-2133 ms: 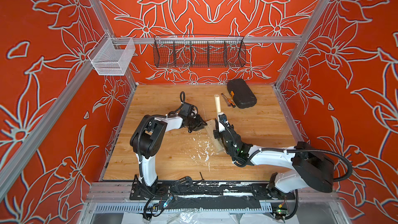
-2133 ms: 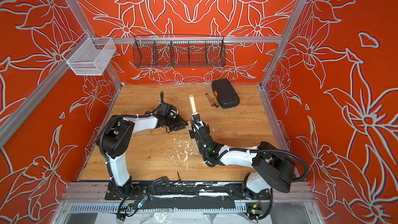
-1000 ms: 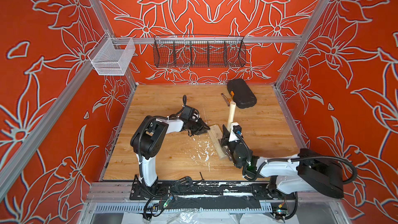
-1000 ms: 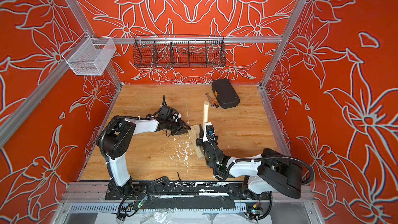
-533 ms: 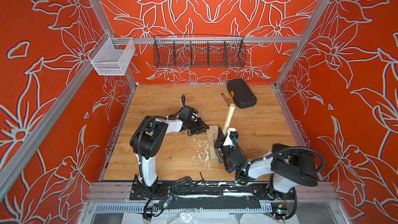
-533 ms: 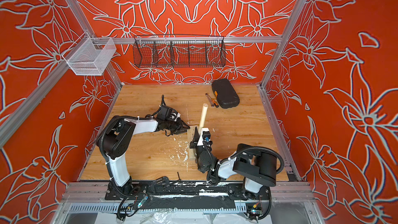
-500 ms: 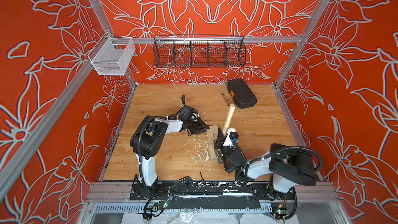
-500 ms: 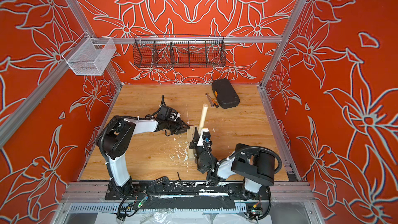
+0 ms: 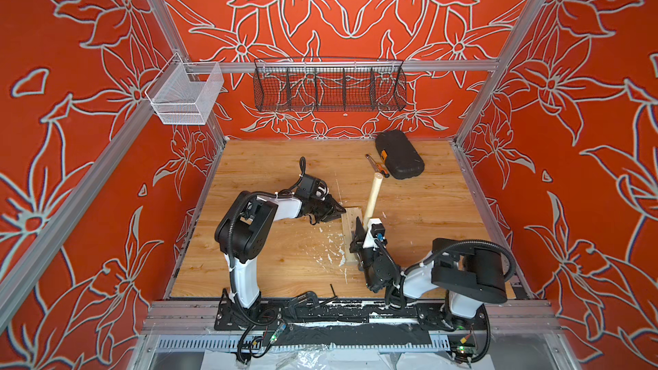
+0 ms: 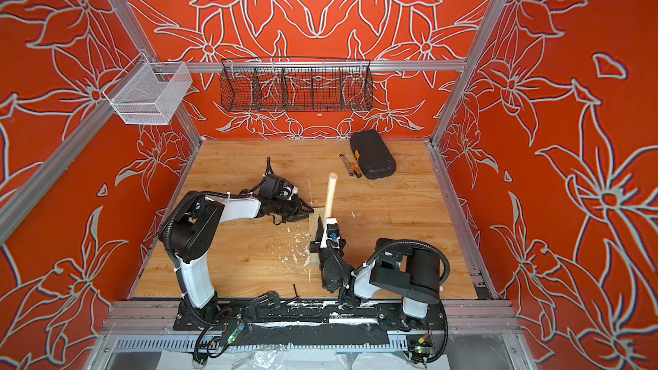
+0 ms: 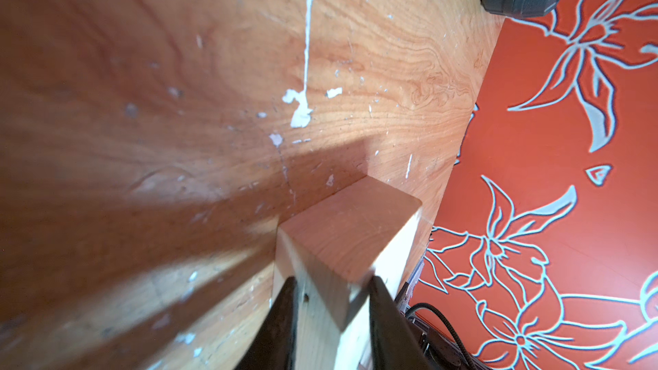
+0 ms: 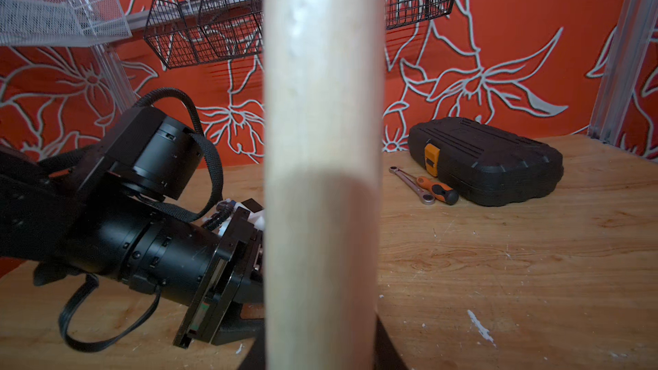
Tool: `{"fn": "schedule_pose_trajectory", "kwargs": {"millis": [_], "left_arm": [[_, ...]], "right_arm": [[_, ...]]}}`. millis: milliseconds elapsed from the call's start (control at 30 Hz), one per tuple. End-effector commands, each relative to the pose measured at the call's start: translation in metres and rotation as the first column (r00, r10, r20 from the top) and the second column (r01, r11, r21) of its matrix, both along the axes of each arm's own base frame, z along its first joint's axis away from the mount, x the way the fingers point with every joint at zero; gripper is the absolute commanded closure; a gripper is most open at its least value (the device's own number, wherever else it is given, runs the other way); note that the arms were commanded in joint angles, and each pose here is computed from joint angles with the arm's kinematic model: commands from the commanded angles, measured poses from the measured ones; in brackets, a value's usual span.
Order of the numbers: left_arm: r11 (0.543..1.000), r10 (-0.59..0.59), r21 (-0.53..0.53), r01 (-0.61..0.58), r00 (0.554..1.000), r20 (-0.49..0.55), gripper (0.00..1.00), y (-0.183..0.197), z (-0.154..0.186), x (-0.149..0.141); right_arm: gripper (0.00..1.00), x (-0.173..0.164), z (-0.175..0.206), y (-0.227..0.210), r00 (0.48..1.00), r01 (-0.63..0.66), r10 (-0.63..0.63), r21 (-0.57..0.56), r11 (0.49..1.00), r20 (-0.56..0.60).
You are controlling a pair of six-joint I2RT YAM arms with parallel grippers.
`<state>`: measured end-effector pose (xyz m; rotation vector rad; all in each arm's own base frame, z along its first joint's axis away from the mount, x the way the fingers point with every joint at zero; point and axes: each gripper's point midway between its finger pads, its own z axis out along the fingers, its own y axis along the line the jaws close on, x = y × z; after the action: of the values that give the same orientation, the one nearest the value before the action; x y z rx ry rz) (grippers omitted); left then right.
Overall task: Use a claw hammer to pull out a nail
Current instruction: Remove the nail from the mounting plate.
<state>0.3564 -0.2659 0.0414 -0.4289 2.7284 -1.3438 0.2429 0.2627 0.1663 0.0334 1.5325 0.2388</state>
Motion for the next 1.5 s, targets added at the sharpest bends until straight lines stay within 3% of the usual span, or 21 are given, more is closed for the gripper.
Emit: {"fn": "schedule_pose_trajectory", "kwargs": {"millis": [0, 400, 833, 1467], "left_arm": [[0.969, 0.110, 0.241, -0.046, 0.960, -0.259, 0.69, 0.040, -0.076, -0.049], [0.973, 0.108, 0.225, -0.053, 0.964, -0.243, 0.69, 0.037, -0.069, -0.044], [0.967, 0.139, 0.237, -0.091, 0.972, -0.192, 0.70, 0.048, -0.047, -0.030], [0.932, 0.257, 0.294, -0.211, 0.958, -0.125, 0.70, 0.132, -0.014, -0.007]], "right_arm": [[1.00, 0.002, -0.034, -0.006, 0.998, 0.006, -0.026, -0.297, 0.955, -0.065], [1.00, 0.039, 0.032, -0.018, 0.987, -0.068, 0.028, -0.250, 0.966, -0.159], [1.00, 0.096, 0.032, 0.002, 0.959, -0.218, 0.167, -0.225, 0.950, -0.227], [1.00, 0.138, 0.039, 0.072, 0.893, -0.419, 0.364, -0.197, 0.886, -0.264]]}}
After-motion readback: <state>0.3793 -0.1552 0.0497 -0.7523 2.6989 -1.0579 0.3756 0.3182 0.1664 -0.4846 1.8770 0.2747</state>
